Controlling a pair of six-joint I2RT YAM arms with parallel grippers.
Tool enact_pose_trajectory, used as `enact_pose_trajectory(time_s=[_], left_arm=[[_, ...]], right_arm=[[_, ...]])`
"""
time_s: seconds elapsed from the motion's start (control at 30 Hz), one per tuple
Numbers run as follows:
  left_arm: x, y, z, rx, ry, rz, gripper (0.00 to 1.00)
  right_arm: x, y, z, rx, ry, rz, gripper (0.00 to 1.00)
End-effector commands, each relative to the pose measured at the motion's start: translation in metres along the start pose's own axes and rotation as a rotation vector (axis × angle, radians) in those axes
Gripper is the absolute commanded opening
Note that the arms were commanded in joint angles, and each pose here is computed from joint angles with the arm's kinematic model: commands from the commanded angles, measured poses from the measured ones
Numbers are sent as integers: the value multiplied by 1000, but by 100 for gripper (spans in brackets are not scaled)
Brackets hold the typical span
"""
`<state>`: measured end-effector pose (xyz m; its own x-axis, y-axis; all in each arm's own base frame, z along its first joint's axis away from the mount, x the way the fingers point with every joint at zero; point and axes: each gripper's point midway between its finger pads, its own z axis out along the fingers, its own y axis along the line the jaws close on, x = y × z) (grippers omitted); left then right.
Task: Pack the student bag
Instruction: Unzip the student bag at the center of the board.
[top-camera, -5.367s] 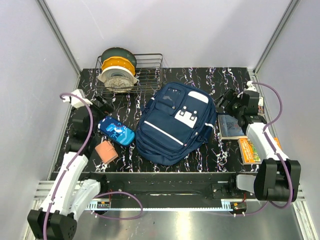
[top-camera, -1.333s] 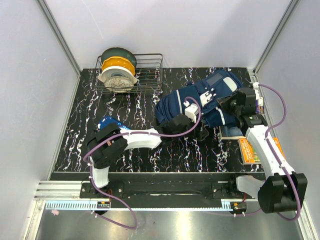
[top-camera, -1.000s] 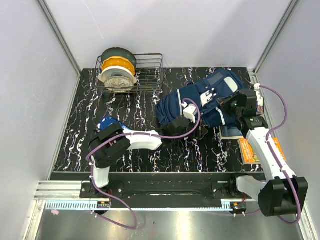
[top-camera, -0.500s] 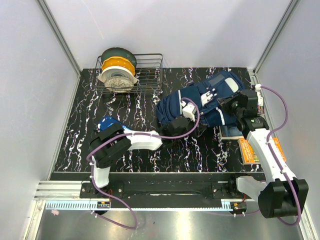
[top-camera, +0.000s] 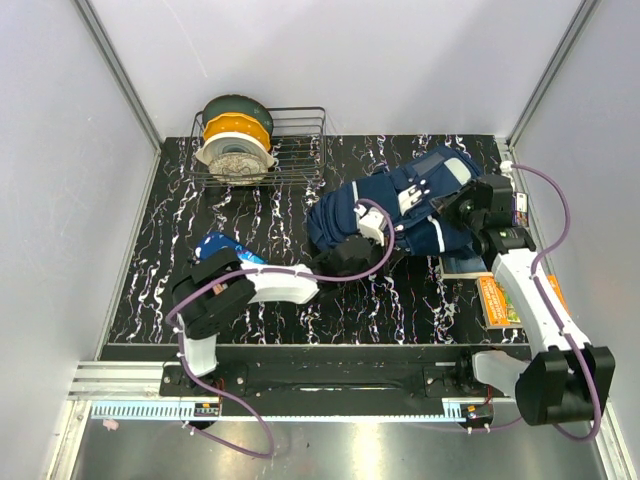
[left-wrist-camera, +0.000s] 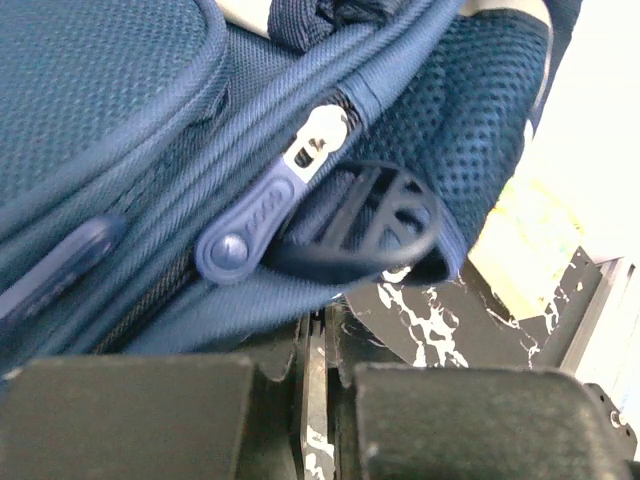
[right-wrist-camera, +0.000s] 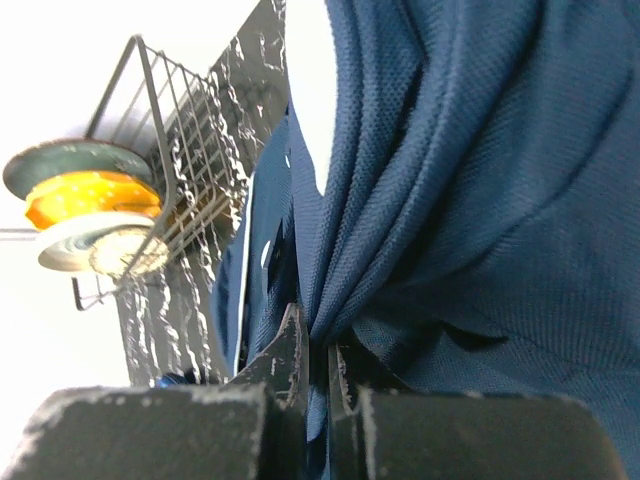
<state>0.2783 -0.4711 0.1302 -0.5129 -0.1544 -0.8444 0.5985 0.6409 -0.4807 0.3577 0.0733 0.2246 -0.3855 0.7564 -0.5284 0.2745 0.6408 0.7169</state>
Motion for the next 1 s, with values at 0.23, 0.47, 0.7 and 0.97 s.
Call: enact_pose_trajectory(time_s=[0.23, 0.47, 0.7, 0.97], left_arm=[[-11, 25, -72, -77, 87, 205, 0], [30, 31, -112, -23, 260, 221, 0], [47, 19, -137, 53, 344, 248, 0], [16, -12, -97, 61, 288, 211, 0]], right_arm=[[-53, 40, 19, -112, -9, -363, 0], [-71, 29, 48, -72, 44, -470, 0], [-79, 29, 77, -47, 98, -439, 0], [-32, 39, 53, -167, 262, -265, 87]])
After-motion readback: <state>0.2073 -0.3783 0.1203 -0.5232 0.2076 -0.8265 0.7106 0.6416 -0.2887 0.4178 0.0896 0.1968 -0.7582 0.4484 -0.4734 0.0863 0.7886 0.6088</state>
